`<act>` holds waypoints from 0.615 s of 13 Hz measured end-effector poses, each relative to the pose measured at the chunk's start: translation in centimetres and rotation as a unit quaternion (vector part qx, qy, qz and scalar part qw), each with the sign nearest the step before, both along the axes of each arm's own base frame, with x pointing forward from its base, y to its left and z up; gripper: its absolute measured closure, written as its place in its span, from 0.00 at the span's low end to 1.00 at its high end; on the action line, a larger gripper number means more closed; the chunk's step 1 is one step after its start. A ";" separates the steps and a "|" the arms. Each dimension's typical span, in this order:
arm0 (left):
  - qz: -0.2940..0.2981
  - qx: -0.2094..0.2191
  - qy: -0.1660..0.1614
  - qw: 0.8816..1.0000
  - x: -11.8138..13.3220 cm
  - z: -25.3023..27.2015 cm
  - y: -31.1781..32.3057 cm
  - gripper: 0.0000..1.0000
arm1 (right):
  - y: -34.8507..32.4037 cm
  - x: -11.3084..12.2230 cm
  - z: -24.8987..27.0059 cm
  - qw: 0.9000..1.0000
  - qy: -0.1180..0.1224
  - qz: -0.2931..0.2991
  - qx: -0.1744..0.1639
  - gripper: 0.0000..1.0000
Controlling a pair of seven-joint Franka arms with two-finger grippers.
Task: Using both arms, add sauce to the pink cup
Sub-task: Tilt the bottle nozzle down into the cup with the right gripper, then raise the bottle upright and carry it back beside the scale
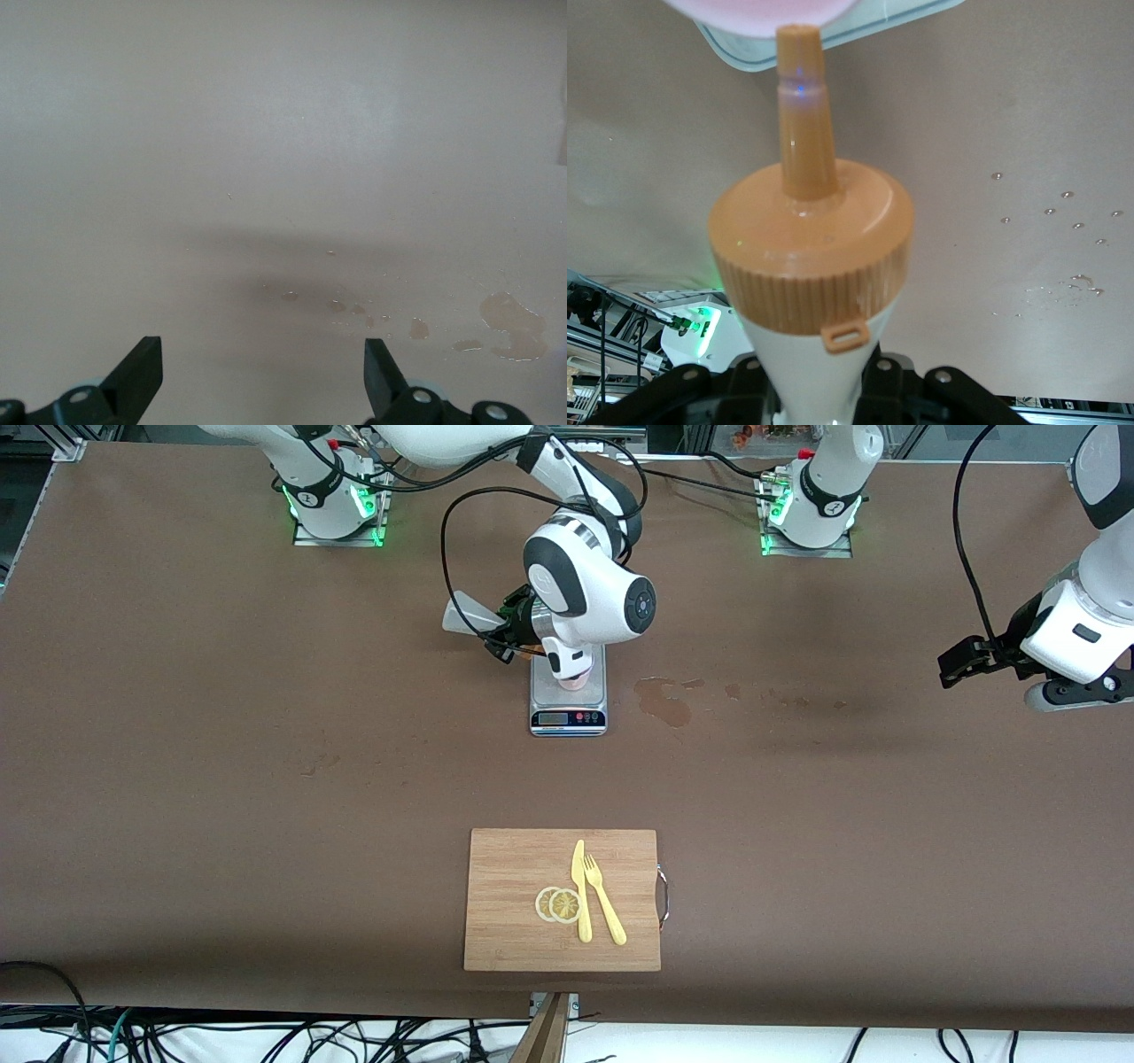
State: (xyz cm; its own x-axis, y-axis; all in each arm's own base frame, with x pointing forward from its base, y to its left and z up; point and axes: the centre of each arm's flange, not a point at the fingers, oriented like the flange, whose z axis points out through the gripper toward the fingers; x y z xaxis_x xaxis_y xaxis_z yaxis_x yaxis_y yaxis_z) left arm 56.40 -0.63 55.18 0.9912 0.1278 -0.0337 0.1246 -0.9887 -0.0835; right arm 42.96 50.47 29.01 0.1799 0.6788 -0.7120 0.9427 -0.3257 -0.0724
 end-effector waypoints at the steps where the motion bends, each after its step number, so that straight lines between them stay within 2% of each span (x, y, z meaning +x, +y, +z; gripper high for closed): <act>1: 0.000 0.000 0.000 1.000 0.0 0.0 0.0 0.00 | 0.0 0.2 0.3 1.000 0.001 0.002 0.004 0.67; 4: 0.000 0.000 0.000 1.000 0.0 0.0 0.0 0.00 | -2.0 2.9 4.0 0.999 0.012 0.002 0.046 0.67; 6: 0.000 0.000 0.000 1.000 0.0 0.0 0.0 0.00 | -6.0 6.5 8.8 0.994 0.024 -0.012 0.106 0.67; 8: 0.000 0.000 0.000 1.000 0.0 0.0 0.0 0.00 | -11.8 9.9 13.3 0.985 0.035 -0.021 0.167 0.67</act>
State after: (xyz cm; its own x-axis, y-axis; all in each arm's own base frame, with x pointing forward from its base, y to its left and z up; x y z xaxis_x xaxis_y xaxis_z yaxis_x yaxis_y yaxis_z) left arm 56.40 -0.66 55.15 0.9913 0.1273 -0.0342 0.1241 -0.9887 -0.0836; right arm 52.87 38.62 42.33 0.1707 0.8706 -0.4615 0.9178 -0.3109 -0.2470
